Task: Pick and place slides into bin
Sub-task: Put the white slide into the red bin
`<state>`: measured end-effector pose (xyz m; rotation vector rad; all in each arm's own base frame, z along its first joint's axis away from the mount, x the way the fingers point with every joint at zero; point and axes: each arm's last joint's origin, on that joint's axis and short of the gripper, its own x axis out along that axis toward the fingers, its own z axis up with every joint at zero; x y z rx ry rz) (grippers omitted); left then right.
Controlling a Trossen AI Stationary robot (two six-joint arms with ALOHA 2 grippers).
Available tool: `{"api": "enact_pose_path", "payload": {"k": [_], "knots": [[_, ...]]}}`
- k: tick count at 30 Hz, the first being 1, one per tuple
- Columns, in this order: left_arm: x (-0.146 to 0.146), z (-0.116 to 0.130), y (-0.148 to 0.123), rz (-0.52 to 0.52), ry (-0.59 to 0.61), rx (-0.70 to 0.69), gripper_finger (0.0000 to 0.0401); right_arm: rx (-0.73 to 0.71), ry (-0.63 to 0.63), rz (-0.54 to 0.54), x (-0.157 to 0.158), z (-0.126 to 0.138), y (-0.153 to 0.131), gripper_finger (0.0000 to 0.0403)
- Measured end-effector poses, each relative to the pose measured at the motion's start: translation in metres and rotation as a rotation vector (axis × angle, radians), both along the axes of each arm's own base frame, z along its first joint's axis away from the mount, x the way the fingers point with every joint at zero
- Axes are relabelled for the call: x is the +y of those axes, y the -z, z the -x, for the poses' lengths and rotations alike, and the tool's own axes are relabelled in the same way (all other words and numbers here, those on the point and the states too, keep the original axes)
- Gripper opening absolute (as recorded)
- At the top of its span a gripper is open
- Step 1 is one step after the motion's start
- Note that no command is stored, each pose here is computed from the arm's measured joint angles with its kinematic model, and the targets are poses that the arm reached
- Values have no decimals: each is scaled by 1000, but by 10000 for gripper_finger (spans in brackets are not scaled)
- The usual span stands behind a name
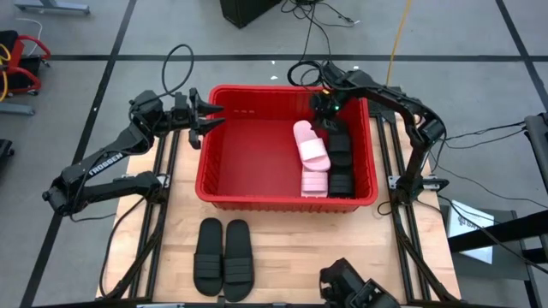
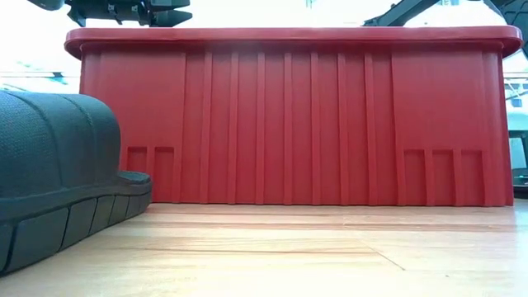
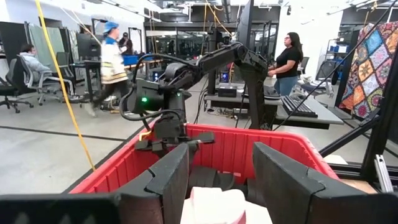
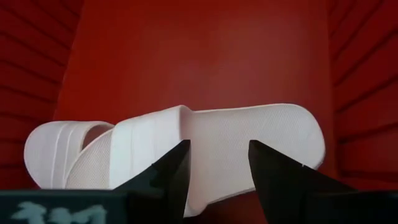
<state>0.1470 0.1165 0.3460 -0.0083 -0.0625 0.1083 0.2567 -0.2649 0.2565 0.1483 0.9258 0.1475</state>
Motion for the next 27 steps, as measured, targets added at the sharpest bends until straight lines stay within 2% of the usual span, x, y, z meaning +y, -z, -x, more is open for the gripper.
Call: {"api": "enact_pose_path", "payload": {"k": [7, 14, 18, 24, 27], "knots": [[0, 0, 1, 10, 0, 11, 184, 9, -29, -3, 14, -13, 18, 151], [0, 0, 1, 6, 0, 10, 184, -3, -62, 108, 40, -44, 34, 150], [0, 0, 2, 10, 0, 12, 184, -35, -85, 124, 58, -61, 36, 147], [-2, -2, 2, 15, 15, 15, 184, 103, -26, 285, 78, -72, 45, 134], [-3, -3, 2, 13, 23, 15, 184, 155, 16, 322, 81, -72, 48, 129]]}}
